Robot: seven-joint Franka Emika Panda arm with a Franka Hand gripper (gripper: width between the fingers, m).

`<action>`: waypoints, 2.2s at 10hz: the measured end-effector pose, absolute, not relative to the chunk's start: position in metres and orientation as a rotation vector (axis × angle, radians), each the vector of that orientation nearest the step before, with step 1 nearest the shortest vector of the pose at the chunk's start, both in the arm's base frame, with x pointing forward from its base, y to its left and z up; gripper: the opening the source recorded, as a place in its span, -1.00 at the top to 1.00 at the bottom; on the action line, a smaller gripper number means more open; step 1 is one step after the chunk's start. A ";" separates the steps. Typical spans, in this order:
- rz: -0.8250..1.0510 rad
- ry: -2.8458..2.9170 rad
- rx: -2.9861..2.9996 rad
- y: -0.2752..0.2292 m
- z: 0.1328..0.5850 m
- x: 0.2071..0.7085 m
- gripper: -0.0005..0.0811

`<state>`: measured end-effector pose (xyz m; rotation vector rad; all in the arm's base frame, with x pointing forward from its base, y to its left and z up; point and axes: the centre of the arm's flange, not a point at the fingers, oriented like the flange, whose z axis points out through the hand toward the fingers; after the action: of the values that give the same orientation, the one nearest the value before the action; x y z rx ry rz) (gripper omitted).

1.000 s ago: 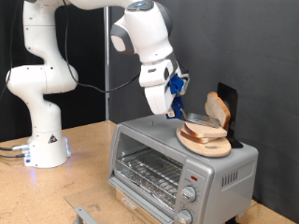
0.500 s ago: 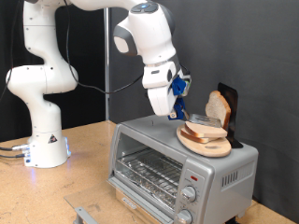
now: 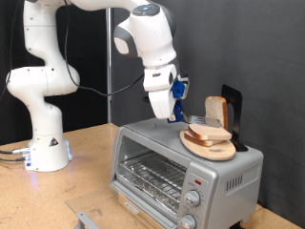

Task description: Make a piece of toast with the oven

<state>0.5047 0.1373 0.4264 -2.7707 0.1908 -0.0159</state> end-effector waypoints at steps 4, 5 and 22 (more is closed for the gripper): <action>-0.016 0.198 -2.782 0.132 0.425 0.490 0.03; -0.016 0.199 -2.782 0.130 0.424 0.486 0.03; 0.000 0.077 -2.818 0.093 0.408 0.419 0.03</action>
<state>0.4187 0.0926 0.4082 -2.8178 0.0770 -0.0005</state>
